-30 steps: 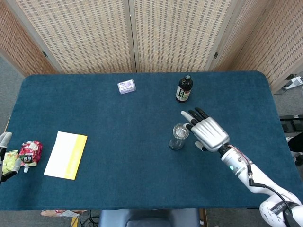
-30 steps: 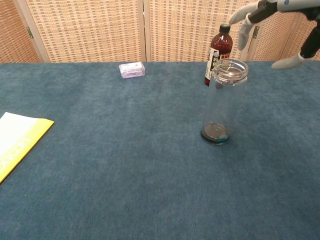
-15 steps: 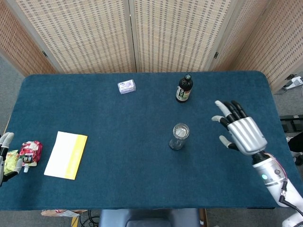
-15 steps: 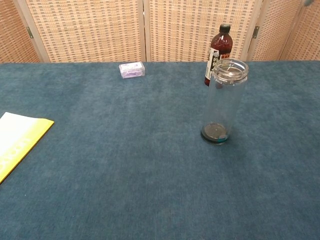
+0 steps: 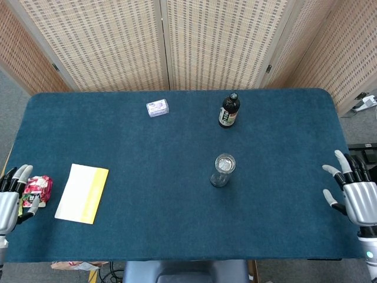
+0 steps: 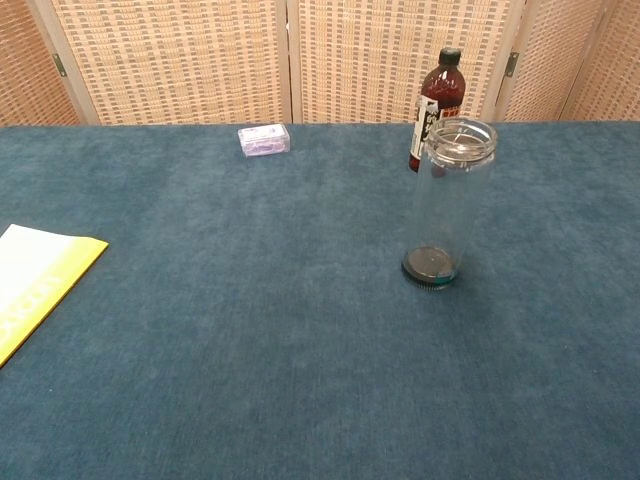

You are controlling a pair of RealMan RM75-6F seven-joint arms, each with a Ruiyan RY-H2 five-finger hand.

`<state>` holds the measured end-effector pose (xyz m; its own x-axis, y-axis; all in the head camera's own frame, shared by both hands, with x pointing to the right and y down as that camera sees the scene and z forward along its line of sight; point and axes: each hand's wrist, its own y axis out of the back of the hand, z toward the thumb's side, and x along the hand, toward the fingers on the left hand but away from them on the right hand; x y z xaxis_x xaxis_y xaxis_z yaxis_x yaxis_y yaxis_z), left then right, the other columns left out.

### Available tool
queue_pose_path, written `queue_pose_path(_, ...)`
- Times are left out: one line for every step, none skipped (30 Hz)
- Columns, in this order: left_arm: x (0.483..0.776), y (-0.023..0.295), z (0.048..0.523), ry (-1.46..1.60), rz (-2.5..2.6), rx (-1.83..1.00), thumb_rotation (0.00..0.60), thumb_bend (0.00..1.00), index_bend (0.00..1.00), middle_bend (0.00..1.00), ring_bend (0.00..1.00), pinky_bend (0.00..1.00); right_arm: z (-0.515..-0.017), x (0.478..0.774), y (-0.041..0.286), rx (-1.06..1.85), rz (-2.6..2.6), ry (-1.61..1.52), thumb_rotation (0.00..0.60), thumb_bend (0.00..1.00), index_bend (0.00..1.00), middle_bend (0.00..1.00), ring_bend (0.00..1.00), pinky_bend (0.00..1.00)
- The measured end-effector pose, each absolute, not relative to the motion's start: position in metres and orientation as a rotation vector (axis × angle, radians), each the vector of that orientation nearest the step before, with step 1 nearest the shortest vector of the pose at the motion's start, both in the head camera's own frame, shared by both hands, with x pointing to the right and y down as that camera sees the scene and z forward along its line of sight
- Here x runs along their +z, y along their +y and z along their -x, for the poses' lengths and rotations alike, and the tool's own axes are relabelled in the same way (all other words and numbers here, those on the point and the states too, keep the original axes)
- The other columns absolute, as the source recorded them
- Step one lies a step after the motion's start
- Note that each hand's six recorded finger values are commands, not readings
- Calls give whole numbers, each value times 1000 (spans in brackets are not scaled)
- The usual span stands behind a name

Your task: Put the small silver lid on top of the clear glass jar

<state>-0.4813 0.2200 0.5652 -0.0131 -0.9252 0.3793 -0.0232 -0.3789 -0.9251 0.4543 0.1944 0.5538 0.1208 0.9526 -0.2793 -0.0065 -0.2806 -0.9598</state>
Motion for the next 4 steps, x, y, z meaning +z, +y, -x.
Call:
queue_pose_path(567,220,480,1021,1503,-1492,600,349,0,84,0,110,-457,553,197,1320,1470,-982,600,315,249,0,0,0)
queue_pose_path(569,220,479,1012,1509,-1492,600,349,0,84,0,110,-457,552,198,1320,1466,-987,600,315,248,0,0,0)
queue_pose_path(570,220,478,1006,1513,-1494,600,349,0,84,0,110,-458,550,198,1313,1462,-997,600,315,248,0,0,0)
queue_pose_path(572,220,477,1001,1517,-1496,600,349,0,84,0,110,-458,548,198,1306,1457,-1006,600,315,248,0,0,0)
